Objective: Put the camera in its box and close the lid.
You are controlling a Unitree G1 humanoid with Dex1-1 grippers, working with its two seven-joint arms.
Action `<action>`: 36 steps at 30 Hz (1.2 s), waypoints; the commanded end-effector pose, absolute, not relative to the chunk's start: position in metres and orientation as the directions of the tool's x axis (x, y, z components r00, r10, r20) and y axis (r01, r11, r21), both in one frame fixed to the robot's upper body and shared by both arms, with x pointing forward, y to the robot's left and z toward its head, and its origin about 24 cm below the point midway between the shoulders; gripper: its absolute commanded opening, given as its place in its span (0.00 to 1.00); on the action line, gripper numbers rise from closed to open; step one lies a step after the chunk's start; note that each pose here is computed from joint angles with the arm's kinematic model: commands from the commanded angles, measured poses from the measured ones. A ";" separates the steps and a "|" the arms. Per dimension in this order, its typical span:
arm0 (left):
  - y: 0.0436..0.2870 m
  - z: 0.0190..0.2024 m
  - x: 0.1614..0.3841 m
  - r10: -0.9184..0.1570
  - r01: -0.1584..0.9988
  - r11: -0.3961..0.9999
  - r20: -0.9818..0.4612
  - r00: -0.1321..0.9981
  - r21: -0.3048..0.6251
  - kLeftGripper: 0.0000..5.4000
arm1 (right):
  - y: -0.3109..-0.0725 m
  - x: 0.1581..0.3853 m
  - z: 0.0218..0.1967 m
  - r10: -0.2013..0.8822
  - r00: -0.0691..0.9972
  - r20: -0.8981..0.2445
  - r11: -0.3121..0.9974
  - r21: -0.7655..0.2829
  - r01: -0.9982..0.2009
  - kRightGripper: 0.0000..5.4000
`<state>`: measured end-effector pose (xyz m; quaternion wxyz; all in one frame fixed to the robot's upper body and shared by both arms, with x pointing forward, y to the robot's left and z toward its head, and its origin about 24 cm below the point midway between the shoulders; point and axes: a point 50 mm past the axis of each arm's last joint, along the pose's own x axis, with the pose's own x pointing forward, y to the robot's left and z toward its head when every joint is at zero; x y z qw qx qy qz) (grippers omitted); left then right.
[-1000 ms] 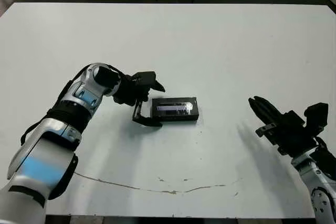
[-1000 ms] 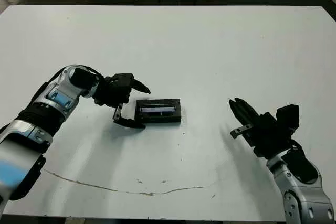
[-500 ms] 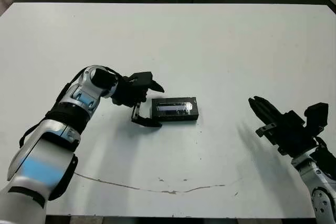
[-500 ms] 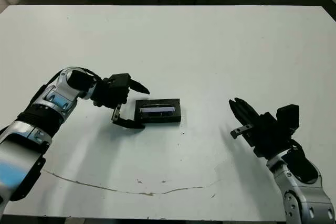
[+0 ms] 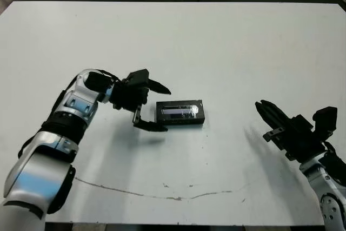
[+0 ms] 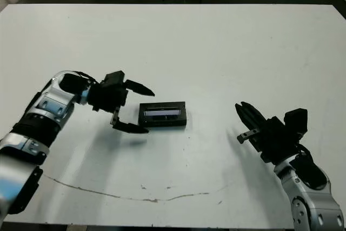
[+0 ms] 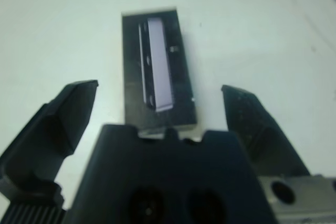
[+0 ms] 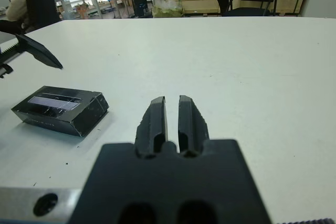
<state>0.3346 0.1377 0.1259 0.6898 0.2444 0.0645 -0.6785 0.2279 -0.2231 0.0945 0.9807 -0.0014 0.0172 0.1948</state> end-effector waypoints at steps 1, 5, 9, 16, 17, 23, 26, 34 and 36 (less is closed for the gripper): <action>0.145 0.123 0.329 -0.908 0.971 0.016 -0.402 0.114 0.240 0.99 | -0.226 0.226 0.087 0.377 0.923 -0.077 0.925 -0.011 -0.379 0.00; 0.145 0.131 0.326 -0.926 0.963 0.048 -0.349 0.143 0.267 0.99 | -0.227 0.228 0.083 0.379 0.922 -0.073 0.925 -0.009 -0.381 0.00; 0.145 0.138 0.321 -0.951 0.960 0.092 -0.263 0.163 0.263 0.99 | -0.226 0.228 0.084 0.388 0.920 -0.061 0.922 0.009 -0.388 0.00; 0.132 0.130 0.311 -0.863 0.857 0.504 0.021 0.505 0.105 0.92 | -0.225 0.226 0.086 0.377 0.924 -0.070 0.926 0.017 -0.377 0.00; 0.128 0.127 0.309 -0.822 0.815 0.569 0.039 0.568 0.110 0.88 | -0.224 0.226 0.086 0.376 0.924 -0.067 0.927 0.016 -0.376 0.00; 0.105 0.113 0.301 -0.723 0.715 0.689 0.053 0.689 0.118 0.61 | -0.223 0.225 0.091 0.366 0.928 -0.066 0.930 -0.014 -0.367 0.00; 0.095 0.108 0.298 -0.718 0.711 0.692 0.015 0.696 0.129 0.47 | -0.224 0.224 0.091 0.356 0.932 -0.072 0.933 -0.029 -0.359 0.00; 0.075 0.095 0.294 -0.702 0.712 0.696 -0.119 0.702 0.094 0.09 | -0.223 0.224 0.092 0.369 0.928 -0.058 0.929 -0.003 -0.370 0.00; 0.074 0.091 0.293 -0.702 0.718 0.689 -0.158 0.695 0.096 0.00 | -0.224 0.225 0.091 0.368 0.928 -0.058 0.930 -0.004 -0.369 0.00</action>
